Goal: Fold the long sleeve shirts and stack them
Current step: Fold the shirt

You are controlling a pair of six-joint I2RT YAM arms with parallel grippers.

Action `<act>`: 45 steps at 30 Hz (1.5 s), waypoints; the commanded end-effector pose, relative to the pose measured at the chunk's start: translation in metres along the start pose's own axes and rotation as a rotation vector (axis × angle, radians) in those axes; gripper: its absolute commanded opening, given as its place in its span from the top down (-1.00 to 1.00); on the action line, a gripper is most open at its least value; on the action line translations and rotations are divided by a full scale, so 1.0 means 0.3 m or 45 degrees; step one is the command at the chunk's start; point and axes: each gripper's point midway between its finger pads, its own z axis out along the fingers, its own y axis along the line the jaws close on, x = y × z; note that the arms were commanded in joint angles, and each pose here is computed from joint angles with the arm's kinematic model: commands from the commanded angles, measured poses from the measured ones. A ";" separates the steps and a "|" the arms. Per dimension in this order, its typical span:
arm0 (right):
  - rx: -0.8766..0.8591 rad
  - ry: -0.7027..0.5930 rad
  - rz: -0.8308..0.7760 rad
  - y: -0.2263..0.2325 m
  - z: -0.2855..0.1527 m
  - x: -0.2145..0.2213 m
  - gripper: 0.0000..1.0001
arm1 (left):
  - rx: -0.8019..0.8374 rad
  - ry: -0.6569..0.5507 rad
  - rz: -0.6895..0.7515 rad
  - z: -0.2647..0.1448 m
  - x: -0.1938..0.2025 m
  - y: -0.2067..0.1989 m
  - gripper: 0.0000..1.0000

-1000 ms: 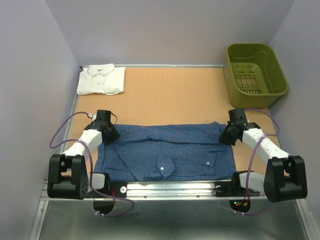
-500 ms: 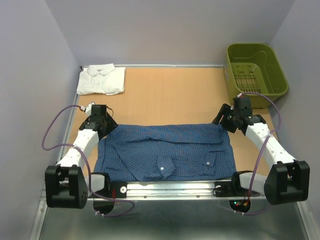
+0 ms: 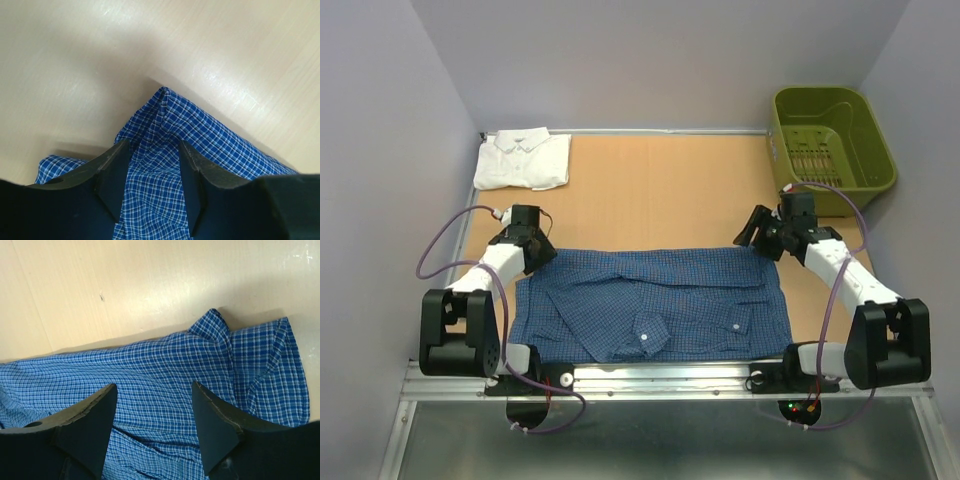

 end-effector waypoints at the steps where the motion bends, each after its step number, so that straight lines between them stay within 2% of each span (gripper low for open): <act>1: -0.081 -0.034 -0.047 0.035 0.031 -0.020 -0.33 | 0.030 -0.045 0.005 0.000 -0.054 -0.029 -0.07; 8: -0.101 0.017 -0.048 0.036 0.080 0.010 -0.33 | 0.029 -0.016 0.008 0.026 -0.033 -0.030 0.03; 12: -0.060 0.034 -0.050 -0.002 0.107 0.039 -0.33 | 0.021 -0.005 0.015 0.031 -0.026 -0.026 0.14; 16: 0.029 0.035 -0.017 -0.061 0.130 0.062 -0.32 | 0.004 0.009 0.013 0.035 -0.014 -0.016 0.37; 18: 0.093 0.025 0.004 -0.098 0.139 0.072 -0.31 | -0.014 0.011 0.017 0.037 -0.013 -0.008 0.56; 19: 0.108 0.020 0.010 -0.106 0.141 0.069 -0.31 | -0.016 0.014 0.018 0.038 -0.010 -0.006 0.56; 24: 0.148 0.046 0.019 -0.139 0.157 0.097 -0.30 | -0.055 0.022 0.024 0.040 -0.003 0.014 0.97; 25: 0.156 0.051 0.021 -0.144 0.160 0.103 -0.30 | -0.071 0.029 0.022 0.036 -0.003 0.021 1.00; 34: 0.263 -0.023 0.054 -0.193 0.152 0.078 -0.29 | -0.213 0.113 0.020 -0.058 0.015 0.096 1.00; 42: 0.382 -0.096 0.110 -0.238 0.137 0.043 -0.29 | -0.207 0.259 0.047 -0.060 0.081 0.112 1.00; 45: 0.376 -0.137 0.119 -0.220 0.125 0.006 -0.28 | -0.211 0.262 0.038 -0.062 0.081 0.122 0.94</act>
